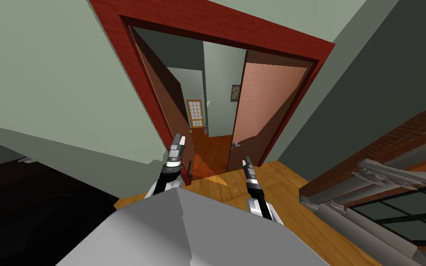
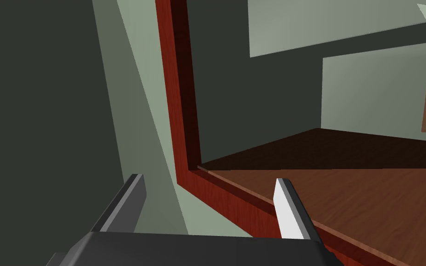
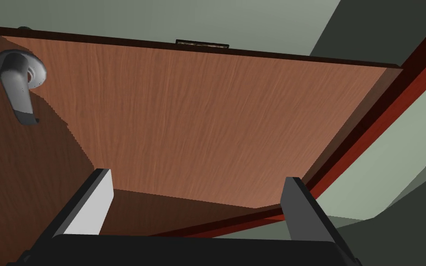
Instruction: Push the door open
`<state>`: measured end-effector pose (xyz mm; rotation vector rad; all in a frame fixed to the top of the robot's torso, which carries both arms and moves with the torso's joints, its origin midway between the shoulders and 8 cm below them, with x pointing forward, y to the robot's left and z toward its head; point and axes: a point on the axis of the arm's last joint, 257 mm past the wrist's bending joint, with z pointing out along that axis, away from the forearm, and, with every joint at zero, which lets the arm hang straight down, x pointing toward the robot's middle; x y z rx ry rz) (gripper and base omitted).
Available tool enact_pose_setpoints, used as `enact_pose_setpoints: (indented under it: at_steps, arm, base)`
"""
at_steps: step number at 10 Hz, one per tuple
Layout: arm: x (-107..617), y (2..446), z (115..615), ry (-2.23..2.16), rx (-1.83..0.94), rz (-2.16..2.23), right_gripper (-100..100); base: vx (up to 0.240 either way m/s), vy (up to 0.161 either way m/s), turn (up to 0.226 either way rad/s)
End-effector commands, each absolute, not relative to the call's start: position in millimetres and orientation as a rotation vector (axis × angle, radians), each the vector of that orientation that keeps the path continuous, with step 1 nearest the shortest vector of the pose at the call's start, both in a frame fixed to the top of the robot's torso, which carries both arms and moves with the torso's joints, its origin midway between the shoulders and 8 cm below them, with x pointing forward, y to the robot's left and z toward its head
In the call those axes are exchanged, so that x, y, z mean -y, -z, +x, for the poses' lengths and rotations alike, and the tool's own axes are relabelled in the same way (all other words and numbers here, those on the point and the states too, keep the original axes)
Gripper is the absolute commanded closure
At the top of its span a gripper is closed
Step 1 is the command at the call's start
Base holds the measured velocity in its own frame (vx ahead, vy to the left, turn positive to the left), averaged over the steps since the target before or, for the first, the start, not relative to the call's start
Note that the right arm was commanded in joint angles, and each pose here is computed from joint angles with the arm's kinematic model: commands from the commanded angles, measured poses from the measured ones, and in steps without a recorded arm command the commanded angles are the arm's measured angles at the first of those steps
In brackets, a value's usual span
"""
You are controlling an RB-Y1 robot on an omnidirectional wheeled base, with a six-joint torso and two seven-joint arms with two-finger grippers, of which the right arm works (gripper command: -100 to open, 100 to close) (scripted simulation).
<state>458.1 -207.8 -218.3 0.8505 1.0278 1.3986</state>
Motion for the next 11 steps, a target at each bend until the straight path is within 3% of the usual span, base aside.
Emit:
enact_pose_setpoints:
  at_steps: [1,7,11]
  arm:
    - [204,230,464,-1.399,-1.05,0.863,-100]
    - [191,260,471,-1.397,-1.106,0.898,-100]
    - [178,288,477,-1.396,-1.161,0.93,-100]
  base:
    - [0.074,-0.11,0.061]
    - [0.048,-0.076,0.035]
    - [0.087,-0.122,0.06]
